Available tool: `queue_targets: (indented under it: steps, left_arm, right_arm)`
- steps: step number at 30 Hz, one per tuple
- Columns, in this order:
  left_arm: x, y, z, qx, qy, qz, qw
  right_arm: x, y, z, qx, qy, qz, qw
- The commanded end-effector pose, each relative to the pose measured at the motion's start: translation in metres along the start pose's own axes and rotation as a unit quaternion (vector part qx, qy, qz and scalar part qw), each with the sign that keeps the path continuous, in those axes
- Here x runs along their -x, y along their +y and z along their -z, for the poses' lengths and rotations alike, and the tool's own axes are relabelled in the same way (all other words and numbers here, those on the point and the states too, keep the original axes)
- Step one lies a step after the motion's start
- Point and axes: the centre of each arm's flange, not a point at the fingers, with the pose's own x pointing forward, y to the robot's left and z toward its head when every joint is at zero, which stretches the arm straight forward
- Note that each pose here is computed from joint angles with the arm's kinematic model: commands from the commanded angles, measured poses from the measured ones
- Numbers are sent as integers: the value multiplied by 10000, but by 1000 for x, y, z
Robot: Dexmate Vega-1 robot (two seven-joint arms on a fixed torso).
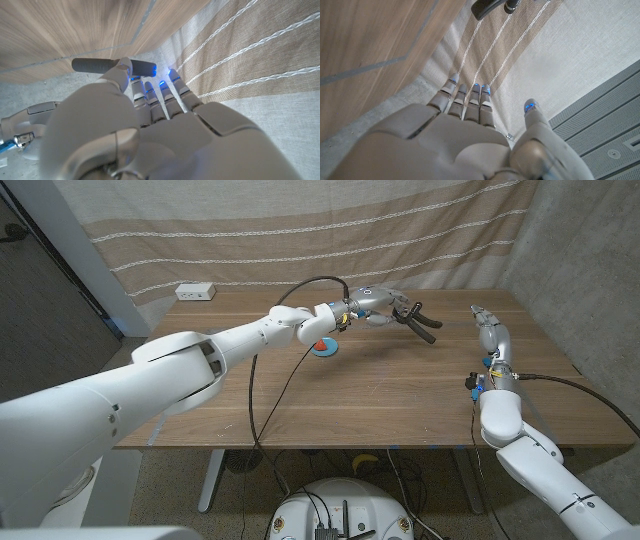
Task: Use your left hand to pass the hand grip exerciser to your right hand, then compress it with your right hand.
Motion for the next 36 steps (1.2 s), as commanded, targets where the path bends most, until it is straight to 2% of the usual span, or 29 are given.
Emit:
queue_targets:
  steps: [1,15,27,36]
  left_arm:
    - [5,2,2,546,169,-400,9976]
    - [3,4,1,537,39,-562,9970]
    - [-1,8,-2,336,-158,-757,9964]
    - [-2,12,-5,274,-252,-894,9953]
  right_arm:
    - [5,-1,-11,450,-55,167,9988]
    - [5,-2,-21,973,-104,235,9949]
    - [2,-1,-40,1868,-250,135,9820]
    - [0,1,-50,2198,-380,72,9748]
